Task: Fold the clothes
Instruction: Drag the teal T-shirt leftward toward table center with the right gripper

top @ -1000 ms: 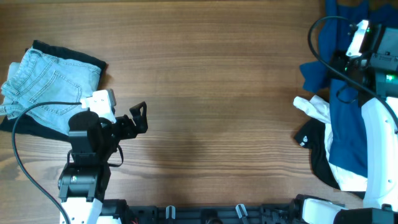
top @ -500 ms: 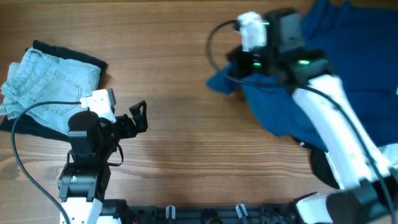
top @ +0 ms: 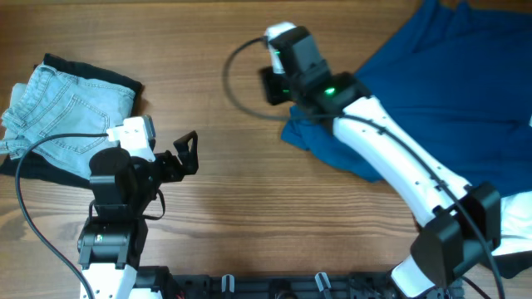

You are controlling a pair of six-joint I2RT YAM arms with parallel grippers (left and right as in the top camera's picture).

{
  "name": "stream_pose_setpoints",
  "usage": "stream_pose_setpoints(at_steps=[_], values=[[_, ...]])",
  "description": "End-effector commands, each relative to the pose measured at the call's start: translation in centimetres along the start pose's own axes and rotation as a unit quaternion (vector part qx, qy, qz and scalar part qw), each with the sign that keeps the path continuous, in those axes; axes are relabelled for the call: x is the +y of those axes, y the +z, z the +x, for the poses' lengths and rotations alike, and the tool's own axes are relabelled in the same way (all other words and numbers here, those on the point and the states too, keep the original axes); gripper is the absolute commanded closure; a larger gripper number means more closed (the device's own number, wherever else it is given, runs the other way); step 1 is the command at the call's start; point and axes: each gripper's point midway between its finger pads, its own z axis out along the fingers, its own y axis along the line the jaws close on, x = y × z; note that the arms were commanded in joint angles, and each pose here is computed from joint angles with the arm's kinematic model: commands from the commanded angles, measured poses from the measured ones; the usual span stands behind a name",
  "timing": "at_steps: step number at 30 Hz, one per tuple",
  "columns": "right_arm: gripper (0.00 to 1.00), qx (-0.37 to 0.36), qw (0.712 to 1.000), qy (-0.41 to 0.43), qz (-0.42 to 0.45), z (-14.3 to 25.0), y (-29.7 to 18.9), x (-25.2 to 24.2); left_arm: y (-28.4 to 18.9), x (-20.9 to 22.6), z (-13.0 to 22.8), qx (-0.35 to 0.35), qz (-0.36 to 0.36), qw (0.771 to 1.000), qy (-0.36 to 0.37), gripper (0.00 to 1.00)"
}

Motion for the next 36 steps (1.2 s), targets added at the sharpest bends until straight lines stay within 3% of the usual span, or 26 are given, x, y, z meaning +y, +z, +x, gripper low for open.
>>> stream_pose_setpoints(at_steps=[1,2,4,8,13,16,22,27,31,36], values=[[0.27,0.004,0.987,0.095,0.126,0.1,-4.2,-10.2,-0.3,-1.4,-1.0,-0.011,0.031,0.999,0.003,0.0],[0.21,0.021,0.984,0.108,0.141,1.0,-4.7,-12.0,-0.3,-1.5,-1.1,-0.012,0.034,0.999,0.003,0.0],[0.0,0.071,0.972,0.144,0.174,3.7,-5.9,-16.4,-0.3,-1.8,-1.3,-0.013,0.044,0.999,-0.015,0.0],[0.0,0.158,0.955,0.175,0.18,8.4,-7.8,-22.0,0.9,-4.1,-0.9,0.016,0.111,0.991,-0.078,0.0],[0.0,0.184,0.925,0.263,0.201,11.3,-9.6,-25.9,4.8,-8.3,2.8,0.102,0.171,0.975,-0.102,0.0],[0.0,0.197,0.91,0.317,0.183,13.0,-10.7,-27.5,8.1,-13.2,7.1,0.16,0.224,0.956,-0.1,0.0],[0.0,0.203,0.903,0.338,0.172,13.7,-11.1,-27.8,11.8,-18.7,14.2,0.214,0.28,0.929,-0.111,0.0],[0.0,0.21,0.901,0.338,0.171,14.0,-11.2,-27.6,14.3,-19.6,19.3,0.255,0.254,0.924,-0.131,0.01],[0.0,0.212,0.901,0.339,0.171,14.1,-11.2,-27.6,15.9,-22.3,20.3,0.275,0.26,0.918,-0.118,0.04],[0.0,0.215,0.9,0.339,0.17,14.2,-11.3,-27.5,17.4,-23.5,19.9,0.256,0.248,0.928,-0.113,0.22]])
